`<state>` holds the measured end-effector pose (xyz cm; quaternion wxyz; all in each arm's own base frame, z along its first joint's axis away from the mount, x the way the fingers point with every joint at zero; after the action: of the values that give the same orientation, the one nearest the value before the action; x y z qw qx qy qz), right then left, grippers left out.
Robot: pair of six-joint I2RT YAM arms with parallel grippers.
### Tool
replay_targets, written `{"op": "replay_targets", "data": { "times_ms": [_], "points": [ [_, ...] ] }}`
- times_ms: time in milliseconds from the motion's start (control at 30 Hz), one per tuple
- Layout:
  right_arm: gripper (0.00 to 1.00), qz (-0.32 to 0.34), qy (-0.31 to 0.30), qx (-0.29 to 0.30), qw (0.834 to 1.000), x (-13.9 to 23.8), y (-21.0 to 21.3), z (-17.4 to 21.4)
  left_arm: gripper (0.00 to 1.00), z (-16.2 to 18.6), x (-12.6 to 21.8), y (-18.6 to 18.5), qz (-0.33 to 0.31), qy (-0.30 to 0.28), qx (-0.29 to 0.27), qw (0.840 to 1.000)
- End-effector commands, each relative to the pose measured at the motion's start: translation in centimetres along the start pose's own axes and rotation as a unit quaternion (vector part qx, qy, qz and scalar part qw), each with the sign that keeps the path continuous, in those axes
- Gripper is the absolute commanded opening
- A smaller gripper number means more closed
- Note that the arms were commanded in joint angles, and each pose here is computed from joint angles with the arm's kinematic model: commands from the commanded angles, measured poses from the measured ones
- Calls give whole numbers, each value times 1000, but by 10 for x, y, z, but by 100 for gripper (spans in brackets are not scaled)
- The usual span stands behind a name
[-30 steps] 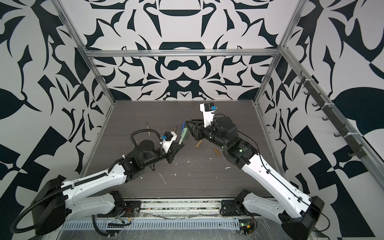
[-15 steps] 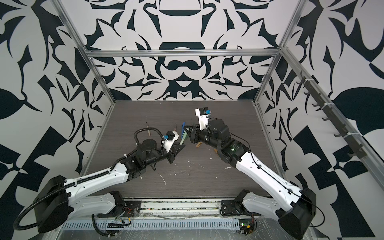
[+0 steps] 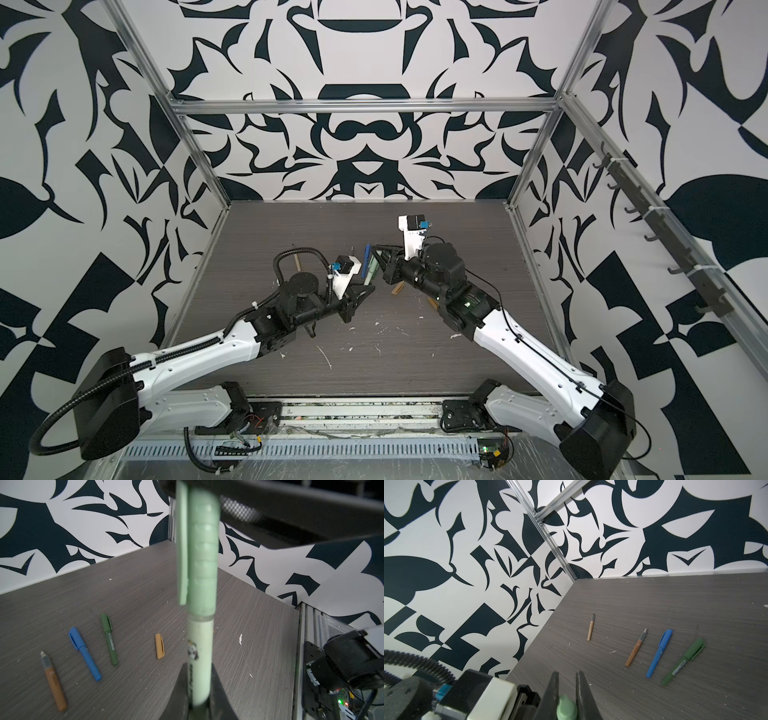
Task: Insert the pens into the pen caps
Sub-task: 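Press the cap down onto the pen with the right gripper while the left holds it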
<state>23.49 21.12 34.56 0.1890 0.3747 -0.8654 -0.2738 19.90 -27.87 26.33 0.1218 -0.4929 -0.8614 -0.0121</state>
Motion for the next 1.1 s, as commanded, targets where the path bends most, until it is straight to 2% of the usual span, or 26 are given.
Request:
{"op": "replay_targets", "data": {
  "times_ms": [0, 467, 900, 1067],
  "points": [
    [0, 22, 97, -21, 995, -3, -21, 48, 0, -89, 14, -4, 3, -162, -22, 987],
    [0, 49, 146, -40, 987, 4, -46, 98, 0, -141, 20, -2, 0, -218, -59, 974],
    [0, 61, 197, -45, 977, -9, -56, 154, 0, -164, 23, 2, -4, -262, -60, 963],
    [0, 59, 199, -45, 977, -10, -54, 155, 0, -159, 21, 3, 1, -248, -64, 967]
  ]
}}
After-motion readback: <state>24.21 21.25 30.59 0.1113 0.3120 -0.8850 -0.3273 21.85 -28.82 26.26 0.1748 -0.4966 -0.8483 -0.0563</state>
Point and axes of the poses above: each gripper's point midway between its finger pads, its own x axis back along the fingers, its own y axis along the line the jaws close on, z = x × y, the point moved 7 cm from there along x, back along the fingers, and after that the axes turned 5 degrees about -x, right-handed, at the moved point
